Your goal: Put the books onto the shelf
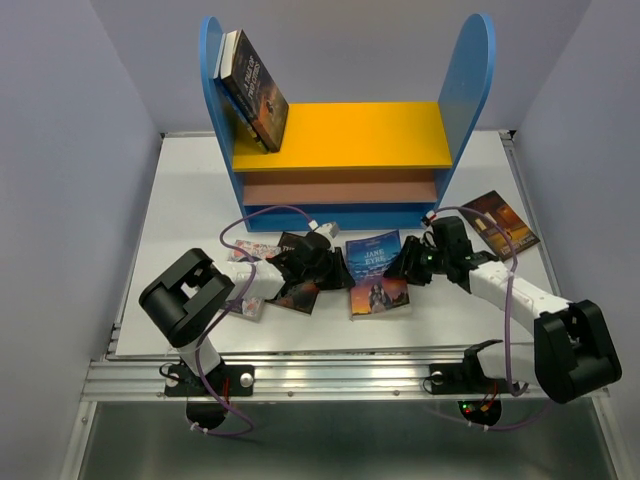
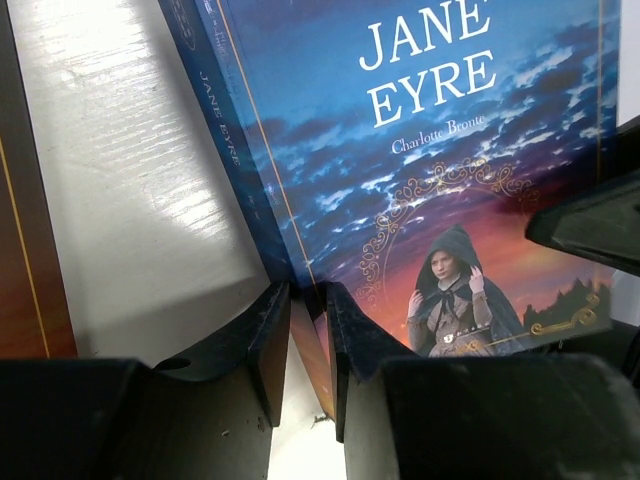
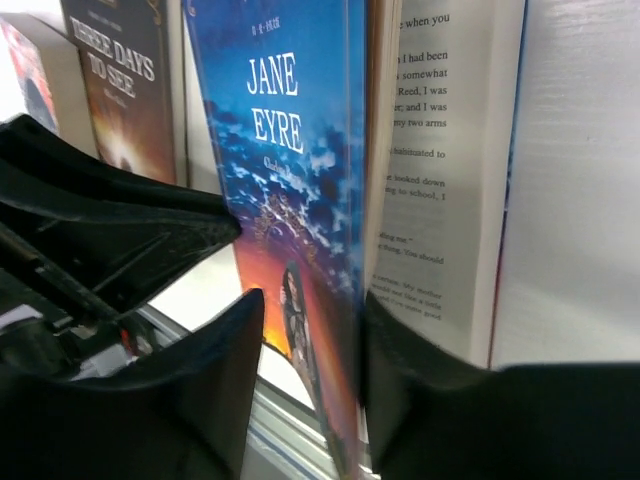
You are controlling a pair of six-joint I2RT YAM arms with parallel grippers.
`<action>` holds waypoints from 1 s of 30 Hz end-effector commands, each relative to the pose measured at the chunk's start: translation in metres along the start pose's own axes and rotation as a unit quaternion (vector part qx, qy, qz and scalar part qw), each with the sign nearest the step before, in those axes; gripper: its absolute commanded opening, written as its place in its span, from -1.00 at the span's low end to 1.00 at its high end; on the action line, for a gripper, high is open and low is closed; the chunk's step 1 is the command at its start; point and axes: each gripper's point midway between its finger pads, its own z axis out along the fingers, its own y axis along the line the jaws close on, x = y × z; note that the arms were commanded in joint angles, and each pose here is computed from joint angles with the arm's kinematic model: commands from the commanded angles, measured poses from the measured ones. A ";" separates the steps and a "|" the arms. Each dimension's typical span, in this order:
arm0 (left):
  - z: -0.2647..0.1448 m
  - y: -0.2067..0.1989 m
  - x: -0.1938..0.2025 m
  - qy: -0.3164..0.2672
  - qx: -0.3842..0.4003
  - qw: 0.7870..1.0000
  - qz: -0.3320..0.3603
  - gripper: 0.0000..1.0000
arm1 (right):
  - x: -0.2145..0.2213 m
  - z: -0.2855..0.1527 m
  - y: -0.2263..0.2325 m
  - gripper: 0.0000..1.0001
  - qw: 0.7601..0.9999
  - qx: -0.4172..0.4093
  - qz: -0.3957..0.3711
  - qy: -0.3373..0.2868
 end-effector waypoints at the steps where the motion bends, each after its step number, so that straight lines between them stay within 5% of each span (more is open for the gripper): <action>1: -0.003 -0.018 -0.019 -0.029 0.016 0.999 0.019 -0.38 | -0.015 -0.002 0.021 -0.29 0.999 -0.027 -0.034 -0.011; 5: -0.011 -0.025 -0.025 -0.044 0.024 0.999 0.016 -0.06 | -0.023 -0.009 0.029 -0.98 0.998 -0.032 -0.051 -0.028; 12: -0.040 -0.053 -0.051 -0.095 0.078 0.992 0.020 0.95 | -0.045 -0.038 0.080 -0.99 0.989 -0.099 -0.097 -0.054; 30: -0.039 -0.093 -0.046 -0.071 0.247 0.966 -0.015 0.98 | -0.069 -0.089 0.134 -0.99 0.977 -0.144 -0.112 -0.107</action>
